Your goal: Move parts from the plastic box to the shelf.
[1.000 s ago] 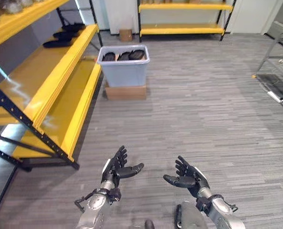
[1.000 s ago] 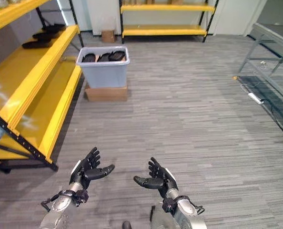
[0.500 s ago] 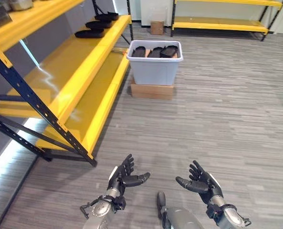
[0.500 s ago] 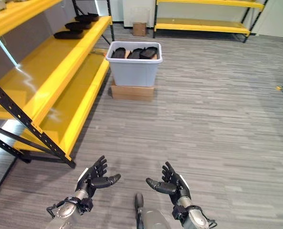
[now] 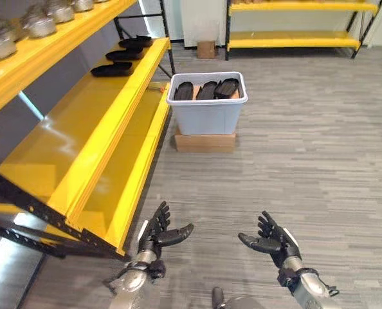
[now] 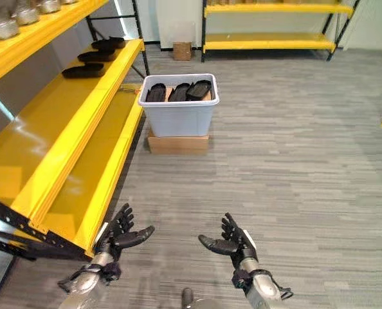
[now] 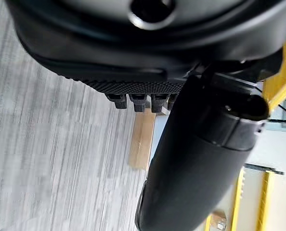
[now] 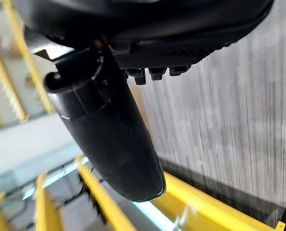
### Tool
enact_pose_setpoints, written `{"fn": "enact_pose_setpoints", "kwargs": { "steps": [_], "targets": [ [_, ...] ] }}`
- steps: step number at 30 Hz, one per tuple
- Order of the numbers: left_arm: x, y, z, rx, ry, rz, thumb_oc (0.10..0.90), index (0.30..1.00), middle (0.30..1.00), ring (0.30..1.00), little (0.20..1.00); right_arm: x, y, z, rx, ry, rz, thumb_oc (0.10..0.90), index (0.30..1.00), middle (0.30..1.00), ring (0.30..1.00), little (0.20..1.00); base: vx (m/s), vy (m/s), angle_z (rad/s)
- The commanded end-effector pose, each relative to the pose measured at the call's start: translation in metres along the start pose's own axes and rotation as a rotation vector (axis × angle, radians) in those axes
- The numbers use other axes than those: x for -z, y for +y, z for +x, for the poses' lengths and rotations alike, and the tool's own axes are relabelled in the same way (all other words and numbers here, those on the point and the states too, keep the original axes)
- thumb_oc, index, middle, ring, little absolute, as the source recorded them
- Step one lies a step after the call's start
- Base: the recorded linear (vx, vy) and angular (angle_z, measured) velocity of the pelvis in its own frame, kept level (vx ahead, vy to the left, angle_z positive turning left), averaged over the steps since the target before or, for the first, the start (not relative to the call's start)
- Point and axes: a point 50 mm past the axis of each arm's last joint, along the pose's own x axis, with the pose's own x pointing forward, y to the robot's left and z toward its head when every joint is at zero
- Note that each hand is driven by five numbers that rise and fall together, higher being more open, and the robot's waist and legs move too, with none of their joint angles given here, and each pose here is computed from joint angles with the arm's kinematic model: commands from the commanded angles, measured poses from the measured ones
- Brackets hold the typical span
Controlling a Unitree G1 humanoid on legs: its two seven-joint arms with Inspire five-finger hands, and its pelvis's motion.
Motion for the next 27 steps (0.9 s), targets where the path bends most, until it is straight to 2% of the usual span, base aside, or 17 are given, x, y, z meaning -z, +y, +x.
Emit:
{"fn": "enact_pose_setpoints", "kwargs": {
  "steps": [1,9,19,27],
  "targets": [
    [-0.050,-0.002,0.008,0.016,-0.251,0.005,0.900,1.000,1.000,1.000,1.000,-0.054,0.019,0.012,-0.095,-0.248,0.019,0.900,1.000,1.000,1.000,1.000,0.24,-0.106,-0.25],
    [-0.063,0.002,0.011,-0.003,-0.305,0.106,0.900,1.000,1.000,1.000,1.000,-0.051,0.018,0.016,-0.001,-0.203,0.090,0.900,1.000,1.000,1.000,1.000,0.32,0.128,-0.40],
    [-0.075,0.001,0.020,-0.065,-0.355,0.217,0.900,1.000,1.000,1.000,1.000,-0.040,0.032,0.020,-0.095,-0.147,0.066,0.900,1.000,1.000,1.000,1.000,0.41,0.176,-0.66],
    [-0.075,0.003,0.023,-0.075,-0.339,0.281,0.900,1.000,1.000,1.000,1.000,-0.044,0.055,0.023,-0.154,-0.178,0.056,0.900,1.000,1.000,1.000,1.000,0.26,0.148,-0.17]
  ]
}}
